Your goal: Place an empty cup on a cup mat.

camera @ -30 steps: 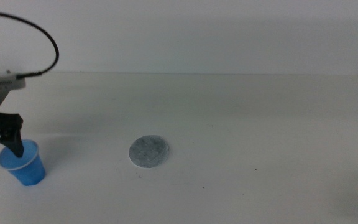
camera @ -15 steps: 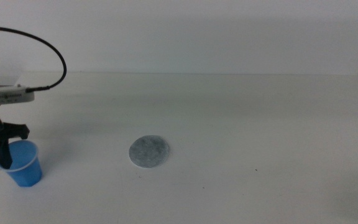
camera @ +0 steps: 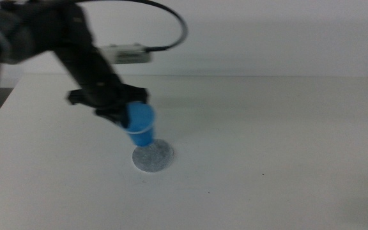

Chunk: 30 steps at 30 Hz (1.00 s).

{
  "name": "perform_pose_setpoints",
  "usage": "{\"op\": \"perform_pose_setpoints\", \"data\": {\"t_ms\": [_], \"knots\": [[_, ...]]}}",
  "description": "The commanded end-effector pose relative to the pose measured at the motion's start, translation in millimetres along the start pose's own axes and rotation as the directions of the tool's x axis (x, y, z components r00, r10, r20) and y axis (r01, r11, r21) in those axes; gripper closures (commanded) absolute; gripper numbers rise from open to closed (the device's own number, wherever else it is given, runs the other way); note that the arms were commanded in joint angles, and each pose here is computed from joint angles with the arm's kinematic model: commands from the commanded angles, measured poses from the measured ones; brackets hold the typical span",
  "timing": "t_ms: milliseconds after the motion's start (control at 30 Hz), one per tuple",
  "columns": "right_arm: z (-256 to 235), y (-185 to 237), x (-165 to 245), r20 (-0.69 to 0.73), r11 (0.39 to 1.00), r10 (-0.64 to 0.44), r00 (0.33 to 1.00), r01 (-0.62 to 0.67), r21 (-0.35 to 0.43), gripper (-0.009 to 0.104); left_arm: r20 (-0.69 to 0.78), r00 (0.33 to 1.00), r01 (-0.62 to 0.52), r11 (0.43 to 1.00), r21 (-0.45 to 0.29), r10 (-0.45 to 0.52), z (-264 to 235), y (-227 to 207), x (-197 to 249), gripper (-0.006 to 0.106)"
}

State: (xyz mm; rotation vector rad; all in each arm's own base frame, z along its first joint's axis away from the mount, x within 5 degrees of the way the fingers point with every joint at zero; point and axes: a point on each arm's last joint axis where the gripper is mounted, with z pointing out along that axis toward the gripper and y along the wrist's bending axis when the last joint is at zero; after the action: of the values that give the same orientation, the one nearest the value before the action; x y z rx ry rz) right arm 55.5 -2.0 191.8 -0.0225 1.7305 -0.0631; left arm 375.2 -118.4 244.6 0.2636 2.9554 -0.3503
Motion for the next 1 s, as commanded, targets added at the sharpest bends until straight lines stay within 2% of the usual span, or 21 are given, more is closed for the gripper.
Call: {"op": "perform_pose_setpoints", "data": {"t_ms": [0,233,433,667,733,833,967], "knots": [[0,0,0,0.008,1.0,-0.011,1.0,0.011,0.0,0.002,-0.007,1.0,-0.025,1.0,0.0,0.025,12,-20,-9,0.102],[0,0,0,0.008,1.0,-0.011,1.0,0.011,0.0,0.002,-0.084,0.996,-0.031,1.0,0.002,0.031,37,-33,-15,0.102],[0,0,0,0.008,1.0,-0.011,1.0,0.011,0.0,0.002,-0.127,0.991,-0.044,0.998,-0.037,0.039,41,-27,-12,0.101],[0,0,0,0.008,1.0,-0.011,1.0,0.011,0.0,0.002,-0.13,0.991,-0.05,0.998,-0.05,0.043,44,-25,-13,0.089],[0,0,0,0.008,1.0,-0.011,1.0,0.011,0.0,0.002,-0.129,0.99,-0.061,0.996,-0.057,0.054,44,-25,-13,0.08],[0,0,0,0.008,1.0,-0.011,1.0,0.011,0.0,0.002,-0.138,0.986,-0.102,0.994,-0.049,0.094,39,-26,-15,0.054],[0,0,0,0.008,1.0,-0.011,1.0,0.011,0.0,0.002,-0.053,0.983,-0.178,0.984,-0.03,0.176,13,-29,-24,0.006]]}}
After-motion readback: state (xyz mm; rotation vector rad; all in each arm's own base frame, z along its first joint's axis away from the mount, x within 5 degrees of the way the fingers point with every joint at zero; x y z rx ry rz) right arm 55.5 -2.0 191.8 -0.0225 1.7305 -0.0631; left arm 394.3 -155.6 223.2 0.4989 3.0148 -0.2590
